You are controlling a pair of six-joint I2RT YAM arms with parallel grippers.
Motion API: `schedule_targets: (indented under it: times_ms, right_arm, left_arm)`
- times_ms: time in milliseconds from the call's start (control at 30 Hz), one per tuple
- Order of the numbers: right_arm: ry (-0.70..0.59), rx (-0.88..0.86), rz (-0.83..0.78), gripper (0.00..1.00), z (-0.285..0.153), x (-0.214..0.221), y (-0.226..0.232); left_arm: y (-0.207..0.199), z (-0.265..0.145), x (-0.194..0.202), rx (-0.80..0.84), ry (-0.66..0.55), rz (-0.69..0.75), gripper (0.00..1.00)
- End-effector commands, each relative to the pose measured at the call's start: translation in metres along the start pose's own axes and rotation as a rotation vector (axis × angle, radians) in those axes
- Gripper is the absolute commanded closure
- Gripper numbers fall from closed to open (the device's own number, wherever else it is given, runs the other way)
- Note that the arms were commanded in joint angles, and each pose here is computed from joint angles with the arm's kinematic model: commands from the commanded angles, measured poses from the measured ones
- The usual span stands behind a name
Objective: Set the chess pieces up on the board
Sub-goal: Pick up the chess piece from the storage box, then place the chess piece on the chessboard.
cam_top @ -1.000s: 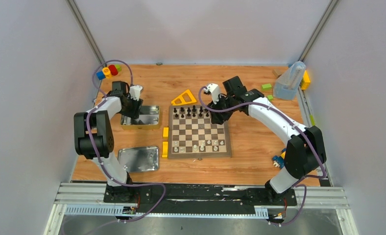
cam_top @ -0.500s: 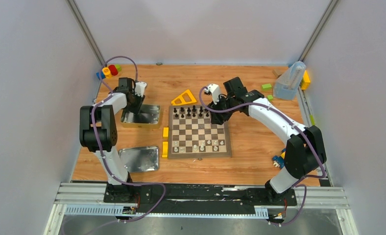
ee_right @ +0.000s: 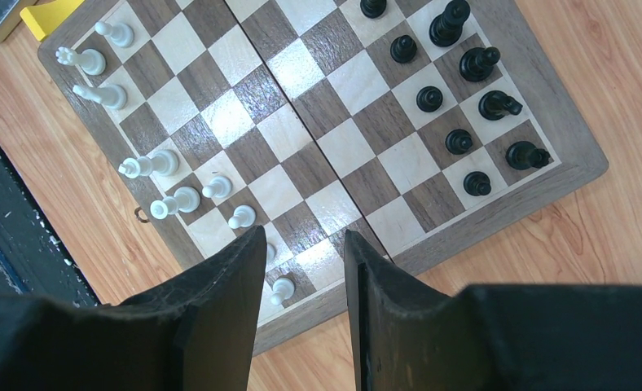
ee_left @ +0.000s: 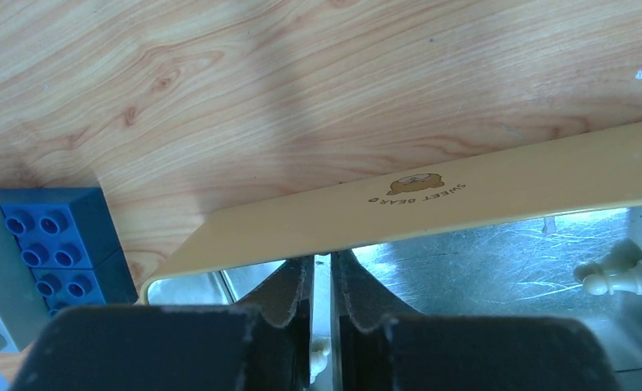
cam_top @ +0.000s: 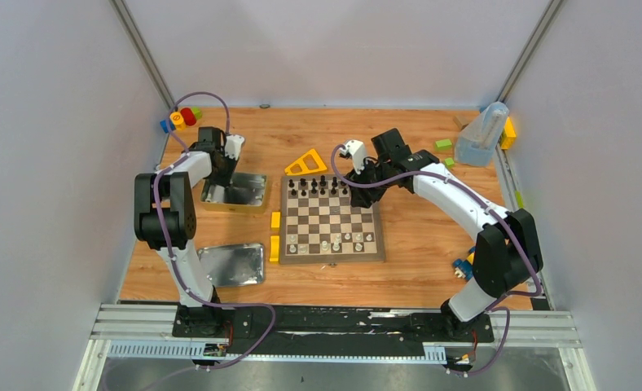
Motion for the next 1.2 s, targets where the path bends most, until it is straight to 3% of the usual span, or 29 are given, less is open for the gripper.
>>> schedule_targets:
  times_ms: [0,433,667,867,967,1167]
  right_arm:
    - [-0.060,-0.003,-0.015,0.59,-0.009,-0.012,0.002]
    - [-0.082,-0.009,-0.029,0.59,-0.015,-0.017,0.005]
    - [-0.156,-0.134,-0.048,0.59,-0.020,-0.042,0.020]
    - [-0.255,-0.354,-0.020,0.58,-0.026,-0.073,0.046]
    - [-0.292,-0.457,0.007,0.52,-0.030,-0.085,0.054]
    - [-0.327,-0.616,0.085,0.47,-0.037,-0.100,0.060]
  left_arm:
    - [0.000,-0.004,-0.009,-0.007,-0.034,-0.005,0.91]
    - [-0.016,-0.058,-0.008,0.049,-0.132,0.048,0.99]
    - [-0.044,-0.127,-0.026,0.170,-0.315,0.185,0.99]
    - [-0.120,-0.190,-0.046,0.369,-0.494,0.399,0.98]
    - [-0.164,-0.214,-0.052,0.447,-0.564,0.525,0.97]
    - [-0.225,-0.239,-0.059,0.579,-0.586,0.664,0.97]
Point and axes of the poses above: each gripper's point midway between its finger pads, its own z axis out along the fingers, its own y axis along the line the jaws close on, x = y × z, the point moved 4 cm from there along -z, back along the fingers, and after that the axes turned 3 degrees about z, right-handed, at the moved point
